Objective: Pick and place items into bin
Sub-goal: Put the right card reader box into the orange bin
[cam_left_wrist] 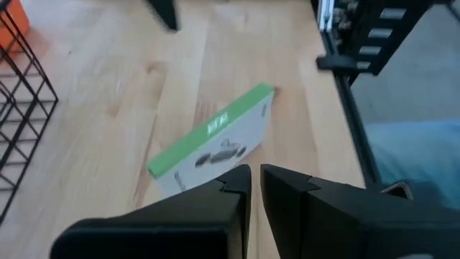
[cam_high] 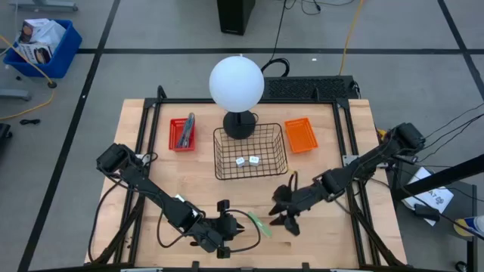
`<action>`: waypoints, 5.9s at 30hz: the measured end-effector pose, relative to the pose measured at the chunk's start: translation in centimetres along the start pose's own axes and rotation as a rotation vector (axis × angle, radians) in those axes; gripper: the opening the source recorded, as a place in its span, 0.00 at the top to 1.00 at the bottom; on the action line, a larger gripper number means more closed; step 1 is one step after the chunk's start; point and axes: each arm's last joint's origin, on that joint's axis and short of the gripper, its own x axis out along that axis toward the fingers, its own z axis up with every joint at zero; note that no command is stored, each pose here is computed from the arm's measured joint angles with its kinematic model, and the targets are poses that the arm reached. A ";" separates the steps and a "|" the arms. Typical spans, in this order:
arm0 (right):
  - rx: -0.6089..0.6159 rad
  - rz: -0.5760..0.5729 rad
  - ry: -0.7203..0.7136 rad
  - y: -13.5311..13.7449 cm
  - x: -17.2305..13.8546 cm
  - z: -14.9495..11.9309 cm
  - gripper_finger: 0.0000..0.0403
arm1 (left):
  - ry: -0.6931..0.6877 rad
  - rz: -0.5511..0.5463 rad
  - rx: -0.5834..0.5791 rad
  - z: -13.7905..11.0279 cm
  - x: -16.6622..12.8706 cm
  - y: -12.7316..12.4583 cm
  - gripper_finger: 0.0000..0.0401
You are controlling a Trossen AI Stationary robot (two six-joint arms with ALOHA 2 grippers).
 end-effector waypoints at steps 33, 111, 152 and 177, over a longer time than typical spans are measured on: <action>-0.046 -0.343 0.262 1.2 8.3 0.8 0.55 | -0.075 0.104 0.128 -1.3 -3.6 -2.0 0.90; -0.023 -0.730 0.372 -4.3 5.5 -5.8 0.99 | 0.104 0.046 -0.173 -2.3 6.7 5.2 0.99; -0.169 -0.361 0.085 -1.8 6.5 -5.0 1.00 | 0.263 -0.016 -0.373 -4.7 9.8 7.1 0.95; -0.175 -0.385 -0.011 -2.4 6.6 -3.7 1.00 | 0.198 -0.039 -0.384 -4.3 10.1 6.7 0.98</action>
